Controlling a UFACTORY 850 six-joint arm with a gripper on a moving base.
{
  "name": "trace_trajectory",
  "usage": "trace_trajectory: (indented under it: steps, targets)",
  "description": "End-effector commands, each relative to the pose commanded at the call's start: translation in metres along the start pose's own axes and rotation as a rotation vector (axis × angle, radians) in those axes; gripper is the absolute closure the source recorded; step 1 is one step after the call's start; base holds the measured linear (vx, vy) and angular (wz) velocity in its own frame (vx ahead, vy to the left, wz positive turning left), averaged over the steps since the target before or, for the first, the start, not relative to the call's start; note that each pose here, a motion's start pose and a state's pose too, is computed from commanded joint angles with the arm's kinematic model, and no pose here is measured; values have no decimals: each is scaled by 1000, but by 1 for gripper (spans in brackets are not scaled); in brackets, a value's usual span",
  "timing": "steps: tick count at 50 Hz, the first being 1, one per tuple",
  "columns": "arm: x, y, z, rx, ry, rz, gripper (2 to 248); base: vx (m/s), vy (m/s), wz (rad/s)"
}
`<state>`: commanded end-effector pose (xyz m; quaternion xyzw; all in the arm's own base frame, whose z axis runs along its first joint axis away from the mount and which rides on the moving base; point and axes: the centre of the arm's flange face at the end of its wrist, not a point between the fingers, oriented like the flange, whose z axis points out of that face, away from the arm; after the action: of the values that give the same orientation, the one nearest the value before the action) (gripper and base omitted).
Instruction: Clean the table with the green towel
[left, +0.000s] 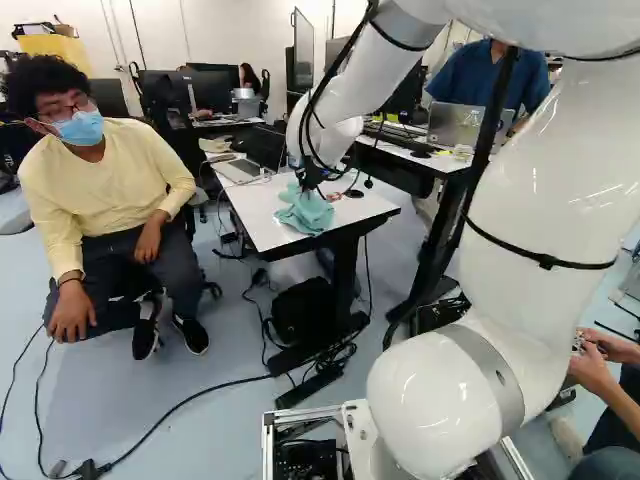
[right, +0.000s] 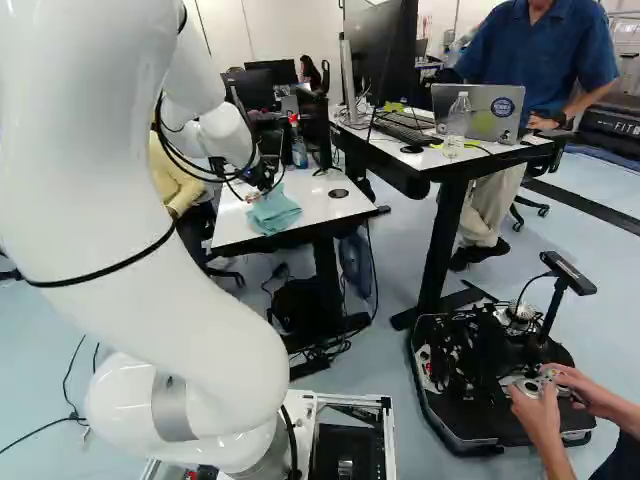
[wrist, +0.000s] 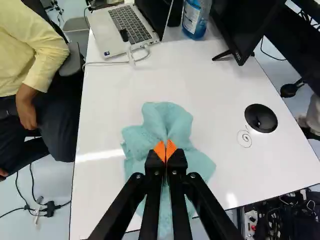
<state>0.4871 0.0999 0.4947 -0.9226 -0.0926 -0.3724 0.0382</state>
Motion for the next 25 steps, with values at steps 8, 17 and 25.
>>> trace_trajectory:
  steps: [8,17,25]
  targets:
    - [4,2,-7,-3,0,3,225,0,0,0]
    - [9,4,-16,-6,1,6,225,0,0,0]
    - [13,6,-23,-9,2,9,225,0,0,0]
